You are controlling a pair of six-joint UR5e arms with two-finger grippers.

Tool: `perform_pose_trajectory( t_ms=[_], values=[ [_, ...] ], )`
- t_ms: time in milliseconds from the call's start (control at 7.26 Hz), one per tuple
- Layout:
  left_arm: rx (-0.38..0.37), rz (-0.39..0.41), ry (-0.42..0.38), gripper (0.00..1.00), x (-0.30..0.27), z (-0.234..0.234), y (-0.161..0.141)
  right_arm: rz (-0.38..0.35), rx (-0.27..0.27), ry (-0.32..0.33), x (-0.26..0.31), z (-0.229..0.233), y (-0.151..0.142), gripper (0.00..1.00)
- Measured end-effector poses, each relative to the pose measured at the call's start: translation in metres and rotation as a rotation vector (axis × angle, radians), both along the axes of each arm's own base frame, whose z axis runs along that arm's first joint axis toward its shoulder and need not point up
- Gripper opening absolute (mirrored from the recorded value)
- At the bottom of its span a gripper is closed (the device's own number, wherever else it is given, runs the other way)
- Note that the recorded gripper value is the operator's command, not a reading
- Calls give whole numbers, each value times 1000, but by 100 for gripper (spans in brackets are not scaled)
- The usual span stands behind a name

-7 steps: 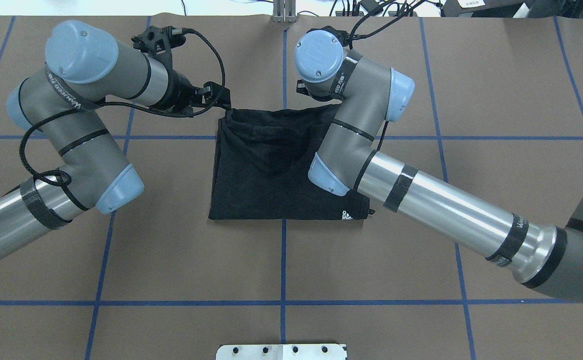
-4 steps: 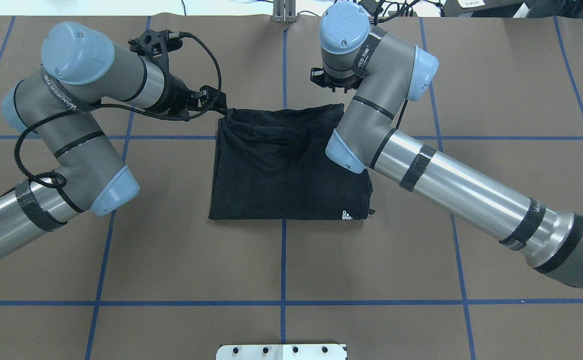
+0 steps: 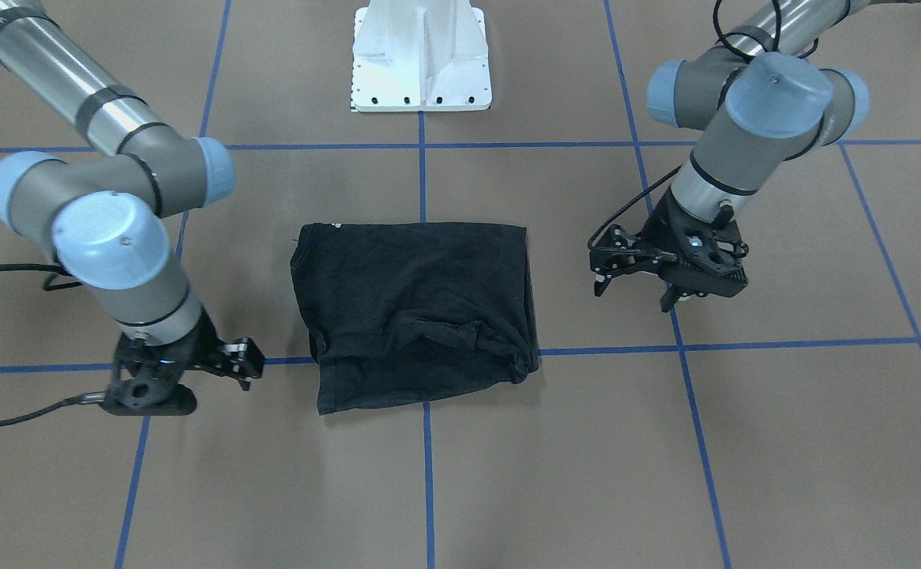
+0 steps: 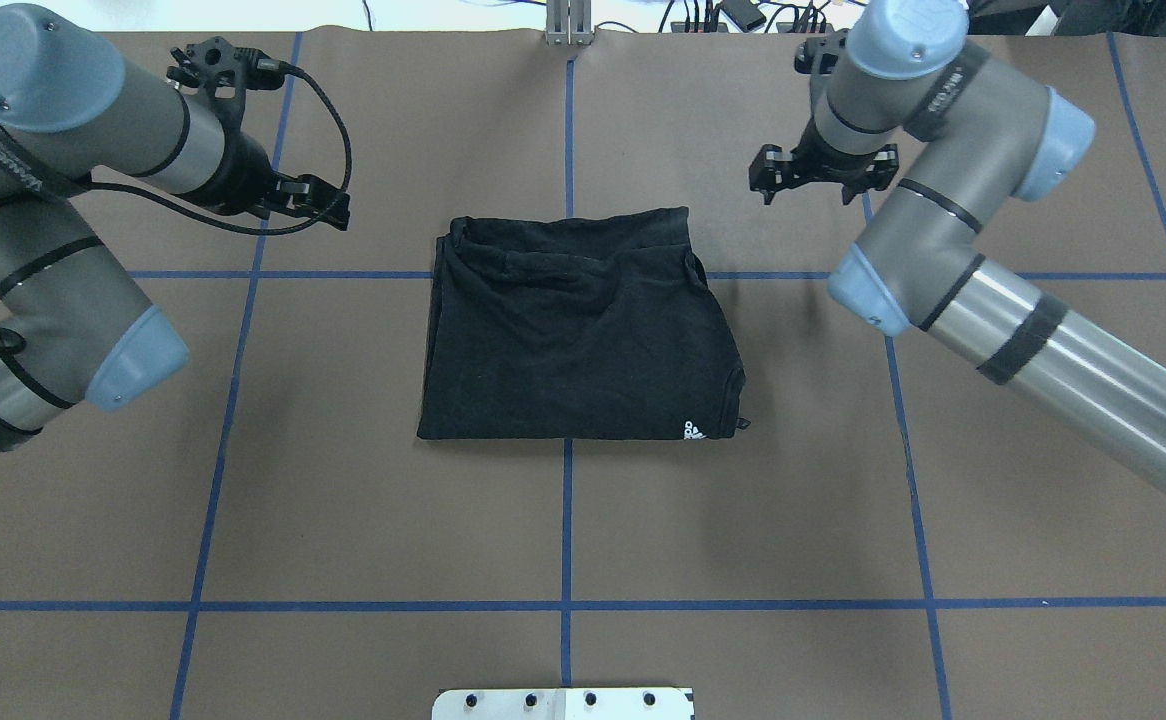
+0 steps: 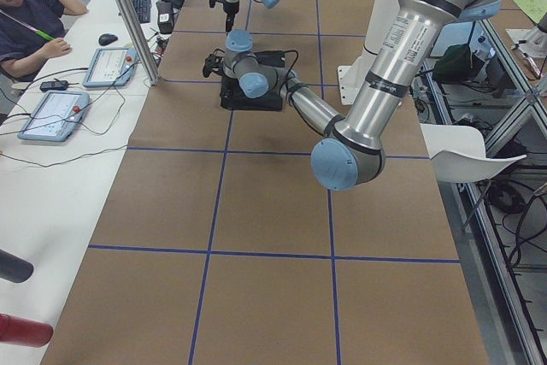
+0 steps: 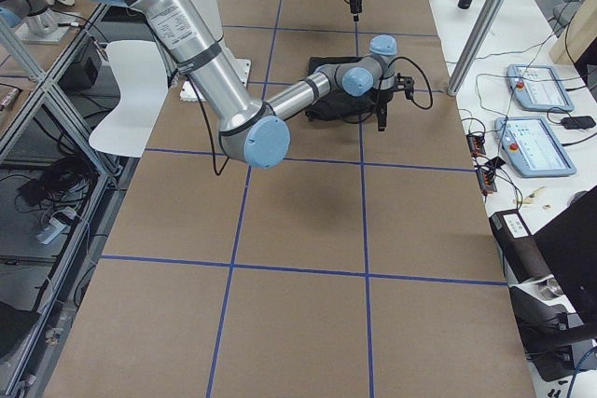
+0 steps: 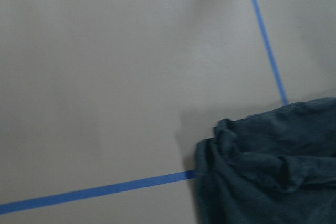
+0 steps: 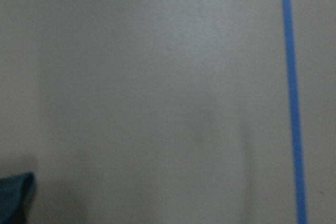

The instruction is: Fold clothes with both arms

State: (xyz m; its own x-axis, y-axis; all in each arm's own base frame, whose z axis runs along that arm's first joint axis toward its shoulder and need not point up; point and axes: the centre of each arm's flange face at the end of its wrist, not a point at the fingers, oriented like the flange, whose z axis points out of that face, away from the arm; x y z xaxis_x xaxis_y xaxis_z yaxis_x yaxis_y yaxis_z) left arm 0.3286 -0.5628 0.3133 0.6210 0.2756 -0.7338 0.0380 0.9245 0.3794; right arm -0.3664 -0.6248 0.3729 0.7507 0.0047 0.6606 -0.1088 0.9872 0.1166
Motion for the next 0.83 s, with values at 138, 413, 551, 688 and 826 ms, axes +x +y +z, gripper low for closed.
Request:
perform_pose_trajectory(
  t_ms=[138,413,551,688,826],
  values=[
    [44,39,-101,100,-37,18,-16,-58,20,13,58,46,14,100],
    [44,100,-231,100,-121,59,-42,-176,62,39,171,132,56,100],
    [34,133,-252,100,-166,91,-46,-225,77,47,230,173,86,100],
    [18,160,-249,100,-205,122,-46,-249,81,45,283,207,118,100],
    [-5,174,-244,100,-236,150,-43,-250,72,33,332,234,150,100]
  ],
)
